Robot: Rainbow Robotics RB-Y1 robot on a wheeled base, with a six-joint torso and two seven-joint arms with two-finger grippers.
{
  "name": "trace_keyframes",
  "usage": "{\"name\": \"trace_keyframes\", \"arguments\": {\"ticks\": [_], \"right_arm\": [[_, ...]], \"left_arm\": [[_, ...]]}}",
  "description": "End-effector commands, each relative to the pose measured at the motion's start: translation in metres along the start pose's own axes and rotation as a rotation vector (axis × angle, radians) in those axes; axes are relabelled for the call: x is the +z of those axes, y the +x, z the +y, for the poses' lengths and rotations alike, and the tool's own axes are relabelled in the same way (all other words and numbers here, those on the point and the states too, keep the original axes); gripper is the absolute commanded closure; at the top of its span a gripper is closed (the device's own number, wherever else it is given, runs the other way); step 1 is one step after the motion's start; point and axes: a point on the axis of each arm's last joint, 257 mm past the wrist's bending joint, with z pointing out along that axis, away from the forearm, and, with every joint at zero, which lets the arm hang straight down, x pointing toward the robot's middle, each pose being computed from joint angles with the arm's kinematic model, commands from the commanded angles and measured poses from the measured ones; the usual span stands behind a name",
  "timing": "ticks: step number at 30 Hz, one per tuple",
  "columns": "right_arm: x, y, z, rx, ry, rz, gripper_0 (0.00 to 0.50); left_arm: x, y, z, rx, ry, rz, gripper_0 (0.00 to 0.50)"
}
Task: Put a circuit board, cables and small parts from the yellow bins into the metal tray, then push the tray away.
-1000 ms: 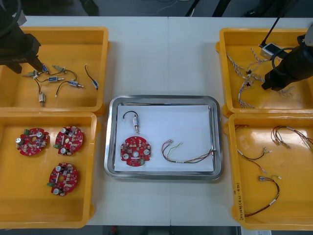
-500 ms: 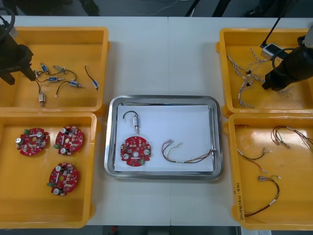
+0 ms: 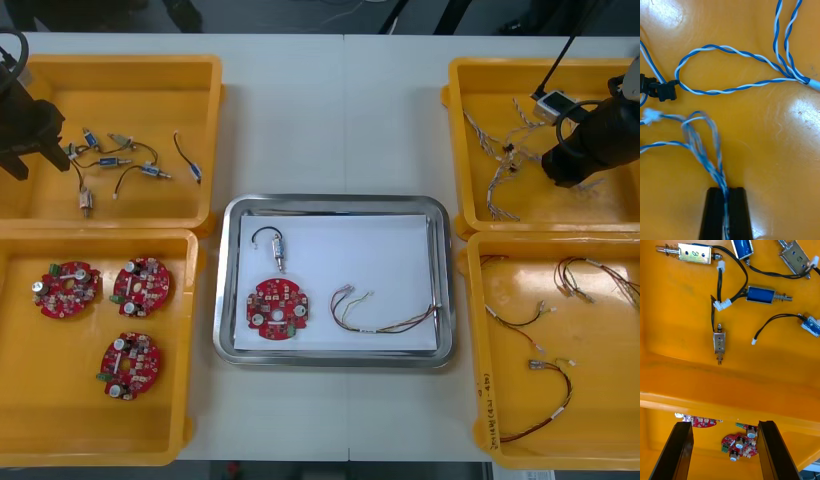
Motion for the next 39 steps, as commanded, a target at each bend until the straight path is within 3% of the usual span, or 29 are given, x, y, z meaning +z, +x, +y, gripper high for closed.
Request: {"name": "trace_keyframes", "arguments": {"ticks": [1,6,12,18,24,28,34,35,39], "right_arm": [[0.003,0.005,-0.002,-0.046,0.011,0.002,0.5],[-0.013,-0.008,-0.009,-0.071,0.028,-0.012,0.5],[-0.041,-0.009,-0.016,-0.058,0.007,-0.01,0.5],[-0.075,-0.001,-0.023,-0.05,-0.023,0.017,0.5],[-0.106,0.021,-0.025,-0.004,-0.083,0.046,0.5],[-0.123,0.025,-0.024,-0.014,-0.093,0.07,0.5],[-0.153,0.022,-0.009,-0.064,-0.117,0.104,0.5],[-0.16,0.02,0.001,-0.083,-0.14,0.11,0.5],[-0.171,-0.002,0.007,-0.126,-0.139,0.041,0.5]], "left_arm": [[-0.012,-0.02,-0.012,0.141,0.003,-0.054,0.0],[0.0,-0.024,-0.011,0.147,-0.014,-0.063,0.0],[0.014,-0.03,-0.014,0.145,-0.013,-0.074,0.0],[0.024,-0.035,-0.018,0.154,-0.017,-0.083,0.0],[0.038,-0.039,-0.02,0.16,-0.026,-0.097,0.0],[0.045,-0.041,-0.02,0.159,-0.026,-0.096,0.0],[0.054,-0.043,-0.019,0.171,-0.04,-0.103,0.0],[0.057,-0.044,-0.019,0.171,-0.041,-0.106,0.0],[0.061,-0.044,-0.018,0.179,-0.048,-0.105,0.0]]}}
